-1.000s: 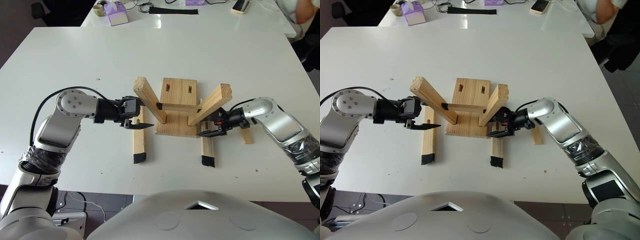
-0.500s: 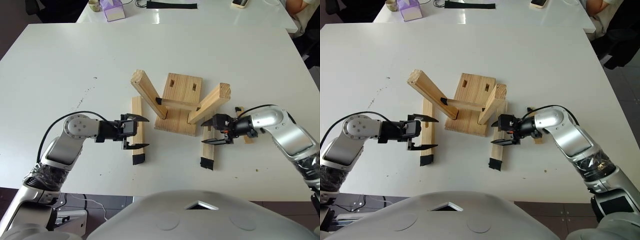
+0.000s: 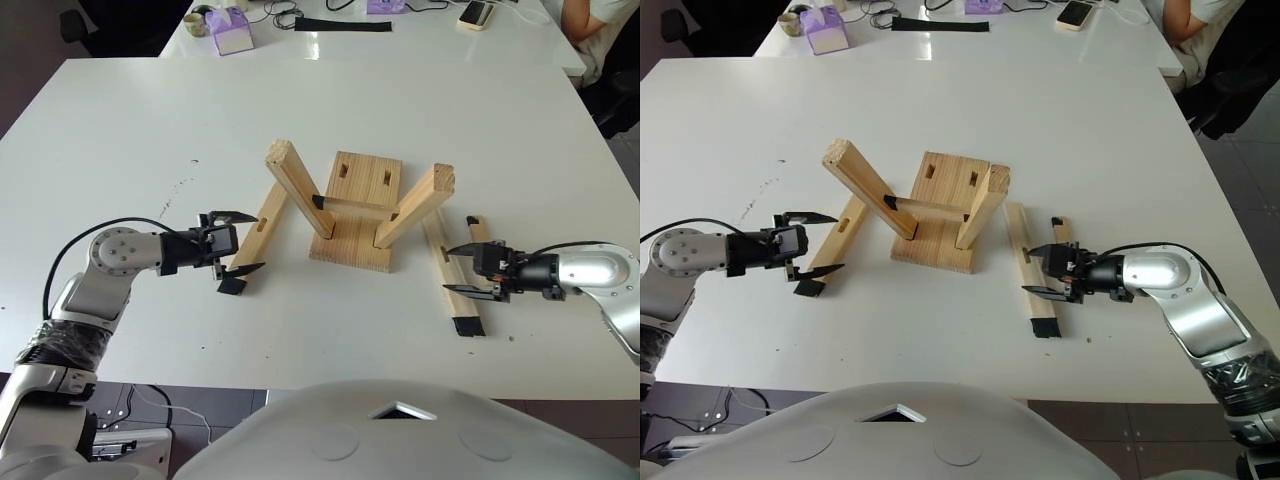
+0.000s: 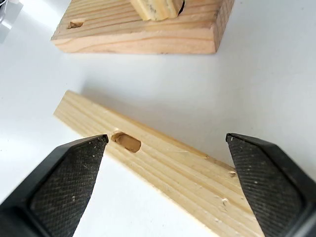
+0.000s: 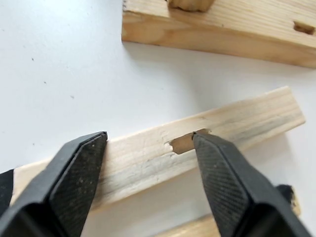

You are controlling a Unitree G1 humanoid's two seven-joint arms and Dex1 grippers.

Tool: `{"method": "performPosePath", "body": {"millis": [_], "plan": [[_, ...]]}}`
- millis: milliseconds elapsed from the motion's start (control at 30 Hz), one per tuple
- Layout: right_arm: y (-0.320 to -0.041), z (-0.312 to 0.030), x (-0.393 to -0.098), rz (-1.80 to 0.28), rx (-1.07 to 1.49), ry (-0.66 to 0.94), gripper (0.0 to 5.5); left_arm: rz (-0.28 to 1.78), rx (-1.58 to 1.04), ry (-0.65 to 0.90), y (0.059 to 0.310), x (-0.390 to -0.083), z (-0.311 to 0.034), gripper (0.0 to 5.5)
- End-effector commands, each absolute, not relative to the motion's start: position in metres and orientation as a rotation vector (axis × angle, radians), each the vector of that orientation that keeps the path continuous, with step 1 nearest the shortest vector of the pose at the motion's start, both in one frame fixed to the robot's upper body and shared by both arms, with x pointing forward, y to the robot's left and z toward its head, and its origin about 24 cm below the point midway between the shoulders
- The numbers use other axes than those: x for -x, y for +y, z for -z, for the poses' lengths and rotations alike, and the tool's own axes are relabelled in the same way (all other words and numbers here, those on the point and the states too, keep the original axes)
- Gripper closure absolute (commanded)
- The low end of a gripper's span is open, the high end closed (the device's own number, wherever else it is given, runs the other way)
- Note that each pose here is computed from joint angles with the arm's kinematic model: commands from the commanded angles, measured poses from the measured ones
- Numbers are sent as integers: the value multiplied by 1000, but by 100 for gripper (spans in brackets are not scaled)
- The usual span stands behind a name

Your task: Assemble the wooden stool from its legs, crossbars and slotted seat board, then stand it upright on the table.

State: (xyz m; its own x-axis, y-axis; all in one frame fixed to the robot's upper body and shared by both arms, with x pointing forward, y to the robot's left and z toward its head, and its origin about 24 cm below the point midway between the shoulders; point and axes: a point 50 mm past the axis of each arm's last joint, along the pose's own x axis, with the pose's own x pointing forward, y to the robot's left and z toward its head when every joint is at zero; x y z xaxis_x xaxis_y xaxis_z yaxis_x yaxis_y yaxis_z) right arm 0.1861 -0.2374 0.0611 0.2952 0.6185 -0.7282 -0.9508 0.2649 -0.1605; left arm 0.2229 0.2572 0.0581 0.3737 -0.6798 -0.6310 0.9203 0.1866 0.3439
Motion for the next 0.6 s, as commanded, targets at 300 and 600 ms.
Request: {"method": "performPosePath", "body": {"millis": [300, 600], "plan": [[-271, -27, -159, -985, 625, 820, 233, 1058, -742, 524, 272, -221, -28, 107], [-257, -39, -171, -989, 631, 727, 233, 1111, -597, 394, 240, -229, -56, 107]]}}
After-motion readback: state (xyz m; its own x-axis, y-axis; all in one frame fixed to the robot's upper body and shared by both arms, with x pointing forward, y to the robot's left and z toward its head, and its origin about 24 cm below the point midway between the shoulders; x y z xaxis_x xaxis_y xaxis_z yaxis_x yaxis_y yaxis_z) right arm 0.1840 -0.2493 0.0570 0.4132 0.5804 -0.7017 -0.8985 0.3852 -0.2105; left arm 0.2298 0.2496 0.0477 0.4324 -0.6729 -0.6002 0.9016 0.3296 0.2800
